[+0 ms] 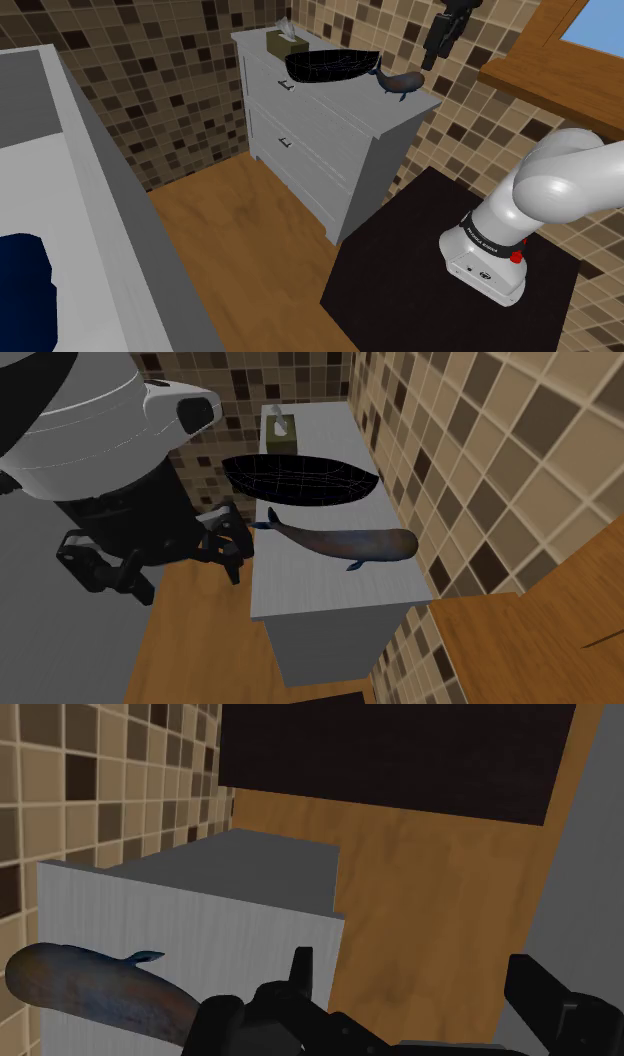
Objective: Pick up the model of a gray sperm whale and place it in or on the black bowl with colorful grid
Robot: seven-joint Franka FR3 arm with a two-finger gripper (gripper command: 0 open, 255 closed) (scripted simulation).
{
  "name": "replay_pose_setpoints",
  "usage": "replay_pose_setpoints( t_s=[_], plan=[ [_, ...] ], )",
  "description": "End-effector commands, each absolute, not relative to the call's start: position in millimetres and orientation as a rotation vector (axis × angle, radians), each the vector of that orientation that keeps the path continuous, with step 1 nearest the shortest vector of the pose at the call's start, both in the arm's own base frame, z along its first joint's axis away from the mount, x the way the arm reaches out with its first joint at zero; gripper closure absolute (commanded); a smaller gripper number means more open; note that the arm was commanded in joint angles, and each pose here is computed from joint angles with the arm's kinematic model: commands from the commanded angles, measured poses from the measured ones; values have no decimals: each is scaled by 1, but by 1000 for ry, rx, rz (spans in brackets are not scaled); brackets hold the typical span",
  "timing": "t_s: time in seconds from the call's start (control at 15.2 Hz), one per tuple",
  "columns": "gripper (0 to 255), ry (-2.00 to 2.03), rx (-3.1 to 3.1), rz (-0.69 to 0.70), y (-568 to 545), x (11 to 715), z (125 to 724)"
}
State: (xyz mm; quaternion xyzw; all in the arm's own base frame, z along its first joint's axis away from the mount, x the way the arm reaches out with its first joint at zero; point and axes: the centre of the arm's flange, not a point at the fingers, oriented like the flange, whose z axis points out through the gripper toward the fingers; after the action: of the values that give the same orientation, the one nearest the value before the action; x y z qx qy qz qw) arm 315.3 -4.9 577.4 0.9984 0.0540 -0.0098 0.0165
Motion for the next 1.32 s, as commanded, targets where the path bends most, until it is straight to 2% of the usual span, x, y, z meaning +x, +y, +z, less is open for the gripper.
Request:
replay_pose_setpoints(
  t_s=[0.0,0.59,1.25],
  plan=[
    [0,168,3104,-31,-5,315,577],
    [0,804,2999,97,-106,329,518],
    [0,1468,2727,232,-199,395,455]
  ],
)
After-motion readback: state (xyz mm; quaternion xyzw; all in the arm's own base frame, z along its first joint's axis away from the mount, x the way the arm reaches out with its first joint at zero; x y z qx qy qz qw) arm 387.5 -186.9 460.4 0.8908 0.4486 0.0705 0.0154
